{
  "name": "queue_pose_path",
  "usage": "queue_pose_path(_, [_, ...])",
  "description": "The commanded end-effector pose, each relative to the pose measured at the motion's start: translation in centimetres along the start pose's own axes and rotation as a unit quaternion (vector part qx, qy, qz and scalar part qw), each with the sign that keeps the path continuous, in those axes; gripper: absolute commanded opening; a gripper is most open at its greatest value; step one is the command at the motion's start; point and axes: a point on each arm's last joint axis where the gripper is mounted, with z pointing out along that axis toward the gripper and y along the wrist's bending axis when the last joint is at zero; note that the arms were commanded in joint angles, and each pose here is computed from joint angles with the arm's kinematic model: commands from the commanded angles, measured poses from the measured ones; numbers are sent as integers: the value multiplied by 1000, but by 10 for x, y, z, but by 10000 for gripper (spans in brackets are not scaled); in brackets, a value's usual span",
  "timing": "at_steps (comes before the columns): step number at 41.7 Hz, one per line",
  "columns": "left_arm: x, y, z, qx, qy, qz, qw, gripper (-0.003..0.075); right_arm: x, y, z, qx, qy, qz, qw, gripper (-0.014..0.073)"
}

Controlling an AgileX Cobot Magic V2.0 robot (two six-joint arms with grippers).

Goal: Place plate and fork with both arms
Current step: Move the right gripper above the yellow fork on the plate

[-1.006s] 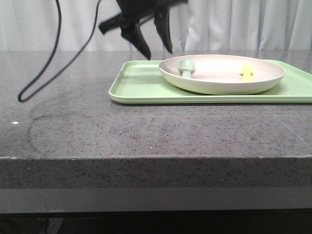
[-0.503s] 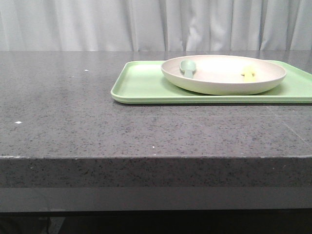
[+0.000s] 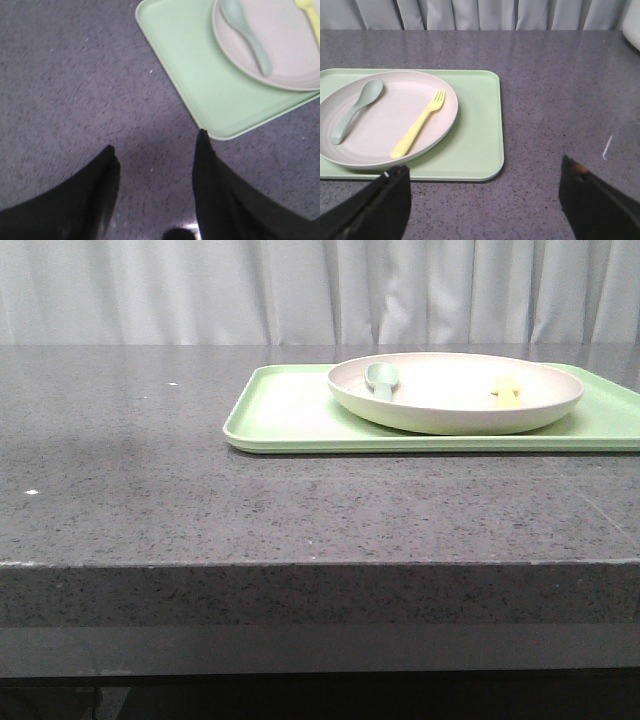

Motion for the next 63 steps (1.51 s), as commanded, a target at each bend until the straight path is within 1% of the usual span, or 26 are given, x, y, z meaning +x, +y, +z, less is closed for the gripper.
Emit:
queue_pose_path(1, [21,9,-20,8,-54,-18,998,337,-18,1,-3,-1,-57,-8,998,624])
queue_pose_path(5, [53,11,-23,33,-52,-14,998,337,-18,1,-3,-2,-59,-6,998,624])
queue_pose_path(7, [67,11,-24,38,-57,-24,997,337,-18,1,-3,-2,-61,-6,998,624])
queue_pose_path(13, [104,5,-28,31,-63,-37,997,337,-18,1,-2,-2,-54,-6,999,624])
queue_pose_path(18, [126,0,-29,31,-63,-39,997,337,-16,1,5,-1,-25,-6,1000,624])
queue_pose_path(21, [134,-2,-32,31,-67,-38,997,337,-20,2,8,-3,13,1,1000,624])
queue_pose_path(24, [136,-4,-38,32,-76,-37,996,337,-27,5,12,-11,56,-1,998,624])
queue_pose_path(27, [136,-7,-41,42,-86,-44,994,337,-36,10,17,-26,103,-20,994,624])
queue_pose_path(31, [135,-10,-42,60,-95,-58,992,337,-47,20,26,-63,163,-44,984,624])
queue_pose_path(35, [135,-10,-42,63,-96,-60,992,337,-57,34,38,-100,211,-60,971,624])
queue_pose_path(39, [134,-10,-42,62,-96,-60,992,337,-67,50,53,-132,237,-79,959,624])
queue_pose_path(44, [134,-10,-42,60,-100,-59,991,337,-77,68,75,-154,250,-94,951,613])
queue_pose_path(49, [134,-10,-42,58,-100,-59,991,337,-89,77,103,-145,267,-77,950,581])
queue_pose_path(58, [134,-9,-42,55,-99,-57,992,337,-101,86,152,-88,316,-28,944,575])
queue_pose_path(63, [134,-9,-42,52,-98,-54,992,337,-103,89,179,-52,351,-22,935,575])
